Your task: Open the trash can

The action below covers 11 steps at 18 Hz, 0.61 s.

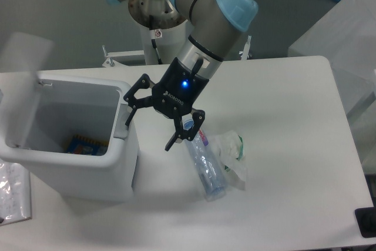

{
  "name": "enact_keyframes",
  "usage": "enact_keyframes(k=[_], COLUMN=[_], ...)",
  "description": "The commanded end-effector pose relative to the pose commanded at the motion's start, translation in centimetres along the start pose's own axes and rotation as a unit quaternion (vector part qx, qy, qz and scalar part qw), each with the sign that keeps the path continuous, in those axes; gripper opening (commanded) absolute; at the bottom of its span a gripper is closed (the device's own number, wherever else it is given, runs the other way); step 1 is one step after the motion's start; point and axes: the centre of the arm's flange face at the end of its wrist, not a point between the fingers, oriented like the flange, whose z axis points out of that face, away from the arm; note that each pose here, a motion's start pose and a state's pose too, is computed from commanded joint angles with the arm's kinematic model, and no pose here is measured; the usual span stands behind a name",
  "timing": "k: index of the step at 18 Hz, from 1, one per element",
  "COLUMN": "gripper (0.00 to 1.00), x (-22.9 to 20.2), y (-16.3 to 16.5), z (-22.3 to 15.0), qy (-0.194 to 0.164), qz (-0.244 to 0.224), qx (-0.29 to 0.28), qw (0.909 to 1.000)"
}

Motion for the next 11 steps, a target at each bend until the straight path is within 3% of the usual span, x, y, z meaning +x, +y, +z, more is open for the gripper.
enact_keyframes(k=[7, 9, 11], gripper=[1.0, 1.0, 1.0], x=[-1.2, -3.4, -5.4], y=[-3.1, -2.7, -2.1], z=[-2.6, -3.4, -4.9], qy=[-0.026, -0.073, -0.13], qz=[0.019, 0.02, 0.054], qx=[0.021, -0.007, -0.044], qw=[0.9993, 0.9971, 0.9891])
